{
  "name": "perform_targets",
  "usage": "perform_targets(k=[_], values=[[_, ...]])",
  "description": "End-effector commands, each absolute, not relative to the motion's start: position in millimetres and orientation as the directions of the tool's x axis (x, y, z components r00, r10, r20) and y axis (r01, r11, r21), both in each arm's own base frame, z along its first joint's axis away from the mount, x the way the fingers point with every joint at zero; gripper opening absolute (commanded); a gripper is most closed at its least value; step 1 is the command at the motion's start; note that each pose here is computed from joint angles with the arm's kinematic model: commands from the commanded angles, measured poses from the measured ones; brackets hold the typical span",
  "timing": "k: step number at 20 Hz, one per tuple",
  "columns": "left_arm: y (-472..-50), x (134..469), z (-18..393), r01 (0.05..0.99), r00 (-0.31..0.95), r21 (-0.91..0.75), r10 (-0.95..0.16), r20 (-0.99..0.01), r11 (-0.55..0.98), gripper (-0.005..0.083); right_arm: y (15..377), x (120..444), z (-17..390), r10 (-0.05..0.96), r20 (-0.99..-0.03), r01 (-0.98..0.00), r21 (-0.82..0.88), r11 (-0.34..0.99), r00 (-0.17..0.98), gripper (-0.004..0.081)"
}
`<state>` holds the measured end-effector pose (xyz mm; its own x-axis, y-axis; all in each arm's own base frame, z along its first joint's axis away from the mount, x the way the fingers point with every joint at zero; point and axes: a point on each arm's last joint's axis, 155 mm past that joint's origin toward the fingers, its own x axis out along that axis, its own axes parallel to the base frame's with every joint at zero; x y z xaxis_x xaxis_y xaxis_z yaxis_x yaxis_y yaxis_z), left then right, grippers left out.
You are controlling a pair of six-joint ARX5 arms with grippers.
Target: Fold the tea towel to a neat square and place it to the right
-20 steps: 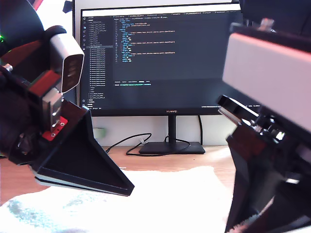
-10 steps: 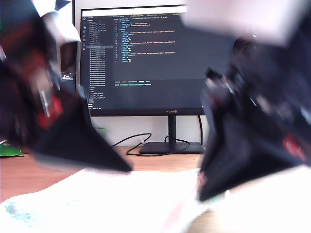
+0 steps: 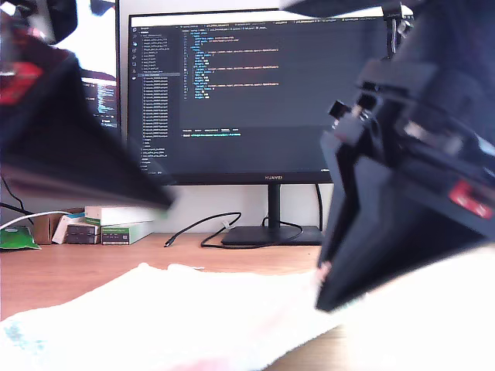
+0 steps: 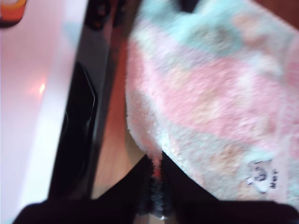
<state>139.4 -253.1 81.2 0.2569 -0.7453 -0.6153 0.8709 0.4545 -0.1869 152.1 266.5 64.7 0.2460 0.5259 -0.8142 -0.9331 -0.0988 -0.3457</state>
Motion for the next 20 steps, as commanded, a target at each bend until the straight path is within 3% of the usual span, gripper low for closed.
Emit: perform_targets(k=[1, 8, 10, 13, 14, 20], values=[[-253, 135, 83, 0.877, 0.269, -0.16, -0.74, -0.616, 0.452, -0.0022, 268, 158, 68, 0.532, -0.81, -0.945, -0.323, -0.051, 0.248, -0.0012], [-254, 118, 73, 0.897, 0.259, -0.106, -0.706, -0.659, 0.429, -0.0017, 257, 181, 73, 0.544, -0.797, -0.965, -0.216, 0.151, 0.263, -0.0013], [-253, 119, 73, 0.897, 0.263, -0.102, -0.703, -0.661, 0.431, 0.0063, 259, 181, 75, 0.567, -0.787, -0.969, -0.175, 0.175, 0.244, -0.0013], [-251, 123, 72, 0.893, 0.289, -0.072, -0.689, -0.665, 0.443, 0.0299, 263, 185, 80, 0.59, -0.767, -0.967, -0.163, 0.198, 0.25, -0.0013], [-250, 124, 71, 0.892, 0.293, -0.068, -0.686, -0.667, 0.447, 0.0341, 264, 186, 81, 0.598, -0.761, -0.965, -0.153, 0.212, 0.252, -0.0013], [-244, 129, 52, 0.878, 0.304, -0.042, -0.623, -0.721, 0.477, 0.0357, 254, 200, 82, 0.594, -0.756, -0.948, -0.108, 0.3, 0.274, -0.0013]])
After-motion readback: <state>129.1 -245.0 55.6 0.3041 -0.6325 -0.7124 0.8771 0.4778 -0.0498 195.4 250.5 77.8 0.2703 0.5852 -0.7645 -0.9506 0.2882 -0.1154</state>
